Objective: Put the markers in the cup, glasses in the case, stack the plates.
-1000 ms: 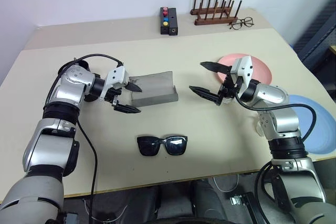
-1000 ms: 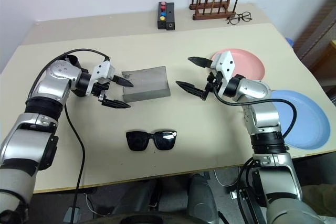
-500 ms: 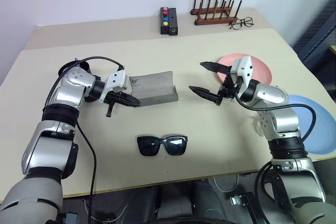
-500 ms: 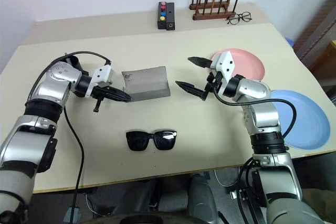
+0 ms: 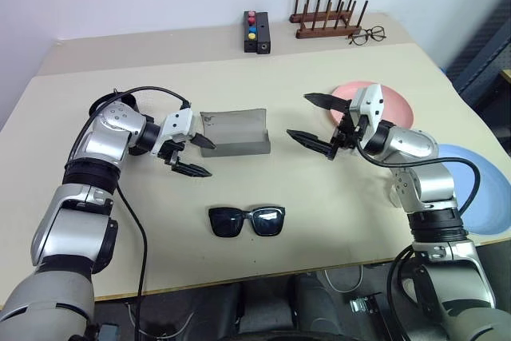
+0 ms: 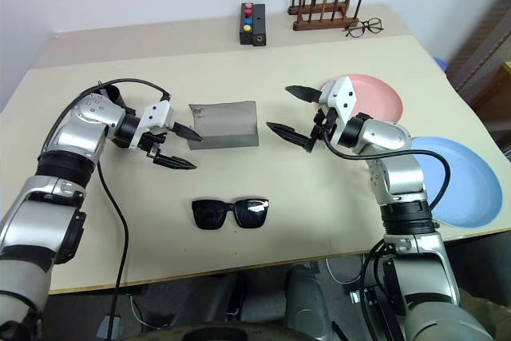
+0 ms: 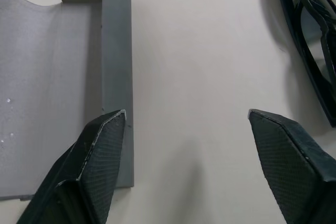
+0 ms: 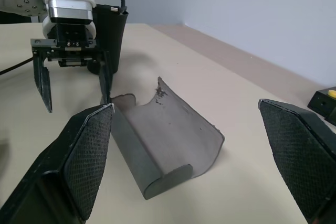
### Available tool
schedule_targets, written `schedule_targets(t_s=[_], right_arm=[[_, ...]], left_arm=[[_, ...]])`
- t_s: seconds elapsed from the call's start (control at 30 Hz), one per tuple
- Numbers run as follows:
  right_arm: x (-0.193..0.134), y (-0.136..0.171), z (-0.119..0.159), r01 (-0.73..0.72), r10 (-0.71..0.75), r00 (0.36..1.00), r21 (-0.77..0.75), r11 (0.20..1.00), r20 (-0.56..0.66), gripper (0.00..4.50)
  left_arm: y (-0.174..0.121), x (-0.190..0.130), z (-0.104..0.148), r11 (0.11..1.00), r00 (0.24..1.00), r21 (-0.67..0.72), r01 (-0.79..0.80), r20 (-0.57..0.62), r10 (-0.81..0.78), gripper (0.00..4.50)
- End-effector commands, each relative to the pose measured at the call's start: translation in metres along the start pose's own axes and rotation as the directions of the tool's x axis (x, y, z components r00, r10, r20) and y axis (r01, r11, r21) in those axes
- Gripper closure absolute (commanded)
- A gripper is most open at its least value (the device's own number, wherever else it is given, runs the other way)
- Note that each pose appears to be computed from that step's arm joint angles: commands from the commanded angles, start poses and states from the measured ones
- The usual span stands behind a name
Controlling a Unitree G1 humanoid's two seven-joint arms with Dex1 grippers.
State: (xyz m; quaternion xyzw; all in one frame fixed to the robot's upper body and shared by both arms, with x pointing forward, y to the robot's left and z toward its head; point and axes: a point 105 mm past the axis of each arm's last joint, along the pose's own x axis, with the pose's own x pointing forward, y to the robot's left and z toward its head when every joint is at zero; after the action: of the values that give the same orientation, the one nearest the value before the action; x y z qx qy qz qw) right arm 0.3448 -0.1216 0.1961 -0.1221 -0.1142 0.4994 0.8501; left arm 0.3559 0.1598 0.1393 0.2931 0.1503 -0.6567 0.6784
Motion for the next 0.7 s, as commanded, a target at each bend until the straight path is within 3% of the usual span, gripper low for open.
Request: schedule_targets(t_s=[0.03,0.43,0.7], right_arm=[[0.003,-0.001,0.020,-0.003,0.005,0.999,-0.052,0.999,0.053,0.00],[0.001,-0.002,0.016,0.004,-0.001,0.999,-0.051,0.999,0.050,0.00],[0.002,-0.001,0.020,0.007,-0.004,0.998,-0.055,0.998,0.056,0.00]], left_arm=[[0.004,-0.003,0.015,0.998,1.000,0.058,-0.010,0.017,0.009,0.96],[0.019,-0.007,0.032,0.995,0.998,0.076,-0.059,0.042,0.056,0.96],[0.023,-0.001,0.029,0.992,0.997,0.102,-0.068,-0.016,0.070,0.96]])
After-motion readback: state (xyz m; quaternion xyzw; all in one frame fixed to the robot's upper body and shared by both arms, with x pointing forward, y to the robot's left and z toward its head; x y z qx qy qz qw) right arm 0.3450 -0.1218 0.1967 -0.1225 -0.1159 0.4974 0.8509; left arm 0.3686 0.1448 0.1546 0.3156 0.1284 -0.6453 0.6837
